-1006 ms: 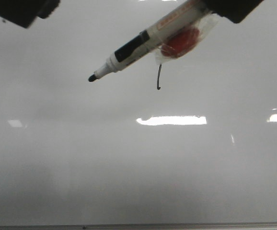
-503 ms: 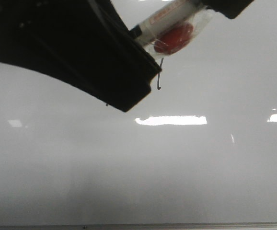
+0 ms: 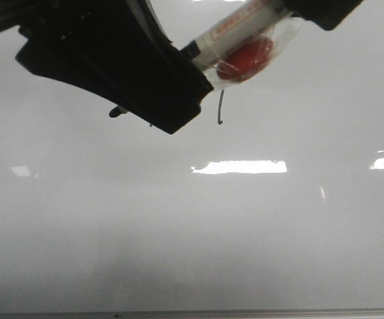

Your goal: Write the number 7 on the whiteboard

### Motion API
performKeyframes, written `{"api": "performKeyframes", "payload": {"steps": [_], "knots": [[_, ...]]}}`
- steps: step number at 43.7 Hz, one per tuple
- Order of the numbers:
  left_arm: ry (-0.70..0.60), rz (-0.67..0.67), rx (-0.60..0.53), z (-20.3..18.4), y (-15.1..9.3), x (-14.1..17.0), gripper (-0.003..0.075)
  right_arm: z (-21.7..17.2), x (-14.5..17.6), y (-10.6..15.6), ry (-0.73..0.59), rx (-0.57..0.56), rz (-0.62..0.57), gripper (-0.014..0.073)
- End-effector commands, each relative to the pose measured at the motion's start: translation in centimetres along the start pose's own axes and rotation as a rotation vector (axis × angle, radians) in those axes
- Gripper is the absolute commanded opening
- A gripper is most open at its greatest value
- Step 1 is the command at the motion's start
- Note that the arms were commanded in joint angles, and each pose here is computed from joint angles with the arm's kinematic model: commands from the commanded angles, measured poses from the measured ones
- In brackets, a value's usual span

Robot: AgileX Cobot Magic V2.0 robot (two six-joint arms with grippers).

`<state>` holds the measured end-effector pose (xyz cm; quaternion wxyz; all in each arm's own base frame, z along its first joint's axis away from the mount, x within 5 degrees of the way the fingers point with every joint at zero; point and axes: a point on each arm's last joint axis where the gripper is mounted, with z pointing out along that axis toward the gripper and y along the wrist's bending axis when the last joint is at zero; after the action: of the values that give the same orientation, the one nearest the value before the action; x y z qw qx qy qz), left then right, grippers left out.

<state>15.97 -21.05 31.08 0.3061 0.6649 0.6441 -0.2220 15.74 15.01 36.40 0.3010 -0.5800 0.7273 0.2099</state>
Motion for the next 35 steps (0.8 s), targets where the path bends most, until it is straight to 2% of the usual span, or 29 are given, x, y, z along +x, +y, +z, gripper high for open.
{"api": "performKeyframes", "payload": {"steps": [1, 4, 7, 12, 16, 19, 24, 29, 35], "knots": [[-0.075, 0.009, -0.044, -1.2, 0.1, -1.4, 0.0053, -1.3, -1.0, 0.3, -0.083, 0.025, -0.013, -0.0046], [-0.075, 0.009, -0.044, -1.2, 0.1, -1.4, 0.0036, -1.3, -1.0, 0.3, -0.083, 0.025, -0.013, 0.0035], [-0.075, 0.007, -0.044, -1.2, 0.1, -1.4, 0.0023, -1.3, -1.0, 0.3, -0.082, 0.025, -0.012, 0.0162], [-0.073, -0.007, -0.048, -1.3, 0.3, -1.3, 0.0021, -1.5, -0.8, 0.1, -0.065, 0.049, -0.002, 0.0435], [-0.064, -0.040, -0.067, -1.6, 0.9, -0.8, 0.0021, -2.4, -0.1, -0.3, -0.044, 0.113, 0.050, 0.0571], [-0.048, -0.095, -0.110, -2.3, 1.7, -0.2, 0.0021, -3.6, 0.5, -0.7, -0.037, 0.182, 0.101, 0.0612], [0.015, -0.179, -0.224, -4.2, 2.8, 1.3, 0.0021, -5.8, 1.4, -0.9, -0.059, 0.287, 0.196, 0.0614], [0.083, -0.314, -0.389, -6.8, 4.0, 3.1, 0.0021, -7.0, 2.0, -1.1, -0.074, 0.346, 0.231, 0.0614], [0.147, -0.551, -0.625, -10.2, 5.5, 5.8, 0.0020, -7.3, 2.3, -1.3, -0.073, 0.368, 0.250, 0.0614]]}}
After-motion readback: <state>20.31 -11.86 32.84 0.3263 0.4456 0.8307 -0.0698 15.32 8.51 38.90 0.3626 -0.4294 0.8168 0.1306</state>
